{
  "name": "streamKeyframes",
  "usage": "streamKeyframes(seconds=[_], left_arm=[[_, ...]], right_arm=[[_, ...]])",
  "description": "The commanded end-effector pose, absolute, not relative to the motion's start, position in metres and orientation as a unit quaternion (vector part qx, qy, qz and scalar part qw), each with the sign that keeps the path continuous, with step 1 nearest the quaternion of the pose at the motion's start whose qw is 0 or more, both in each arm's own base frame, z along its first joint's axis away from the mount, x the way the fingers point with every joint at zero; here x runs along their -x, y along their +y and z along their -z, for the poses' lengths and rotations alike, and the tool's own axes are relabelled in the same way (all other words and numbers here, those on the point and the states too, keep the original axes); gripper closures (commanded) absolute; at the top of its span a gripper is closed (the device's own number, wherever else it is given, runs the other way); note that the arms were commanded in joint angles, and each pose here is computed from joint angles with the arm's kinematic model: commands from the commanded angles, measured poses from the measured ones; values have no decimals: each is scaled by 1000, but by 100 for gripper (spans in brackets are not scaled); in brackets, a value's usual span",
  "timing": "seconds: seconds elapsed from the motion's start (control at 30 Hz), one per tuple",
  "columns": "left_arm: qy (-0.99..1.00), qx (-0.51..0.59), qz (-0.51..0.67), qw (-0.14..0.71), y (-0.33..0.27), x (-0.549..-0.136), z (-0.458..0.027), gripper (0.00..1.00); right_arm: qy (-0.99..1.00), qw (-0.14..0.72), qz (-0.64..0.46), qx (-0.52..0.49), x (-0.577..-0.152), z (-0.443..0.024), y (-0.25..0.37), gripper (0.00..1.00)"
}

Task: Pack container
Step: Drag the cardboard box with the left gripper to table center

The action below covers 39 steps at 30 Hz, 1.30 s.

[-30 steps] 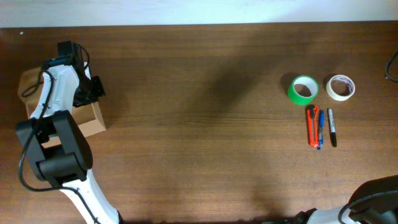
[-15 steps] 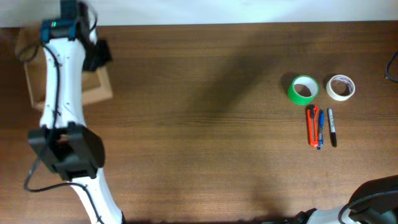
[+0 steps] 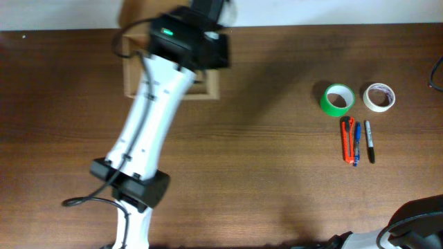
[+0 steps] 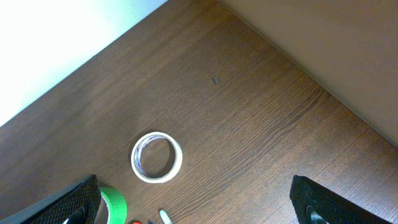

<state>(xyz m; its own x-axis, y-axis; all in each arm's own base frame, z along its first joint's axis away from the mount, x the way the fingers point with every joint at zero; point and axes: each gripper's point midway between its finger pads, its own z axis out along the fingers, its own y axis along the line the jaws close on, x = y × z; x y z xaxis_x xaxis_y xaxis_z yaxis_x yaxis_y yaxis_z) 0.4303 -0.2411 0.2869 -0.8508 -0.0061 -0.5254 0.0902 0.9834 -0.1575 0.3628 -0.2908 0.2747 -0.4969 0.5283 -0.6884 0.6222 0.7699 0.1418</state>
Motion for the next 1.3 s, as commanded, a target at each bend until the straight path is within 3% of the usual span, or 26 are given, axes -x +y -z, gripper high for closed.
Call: streamKeyframes(seconds=[0.0,0.17,0.5,0.77,1.0,1.07,1.17,1.2,1.27], left_arm=[[959,-7,81,271,-279,-429,-263,99],[969,-25,62,238,-324,-422,-208,98],[981,-4,-1,193,-339,-432,-109,99],[982,-1,-12,189,-344,-441,-73,99],[980,1,-3,199,-350,-448,-69,98],[979,2,1,204,-352,-450,-70,89],[978,1,3,207,-353,-451,-71,58],[978,1,3,208,-353,-451,-71,39],[977,-14,1,213,-353,-453,-75,24]], right_arm=[[861,386,65,-326,-364,-284,-292,1],[861,386,65,-326,-364,-284,-292,1],[861,386,65,-326,-364,-284,-292,1],[861,386,65,-326,-364,-284,-292,1],[861,386,65,-326,-364,-284,-292,1],[861,386,65,-326,-364,-284,-292,1],[861,386,65,-326,-364,-284,-292,1],[861,386,65,-326,-364,-284,-292,1],[861,386,65,-326,-364,-284,-292,1]])
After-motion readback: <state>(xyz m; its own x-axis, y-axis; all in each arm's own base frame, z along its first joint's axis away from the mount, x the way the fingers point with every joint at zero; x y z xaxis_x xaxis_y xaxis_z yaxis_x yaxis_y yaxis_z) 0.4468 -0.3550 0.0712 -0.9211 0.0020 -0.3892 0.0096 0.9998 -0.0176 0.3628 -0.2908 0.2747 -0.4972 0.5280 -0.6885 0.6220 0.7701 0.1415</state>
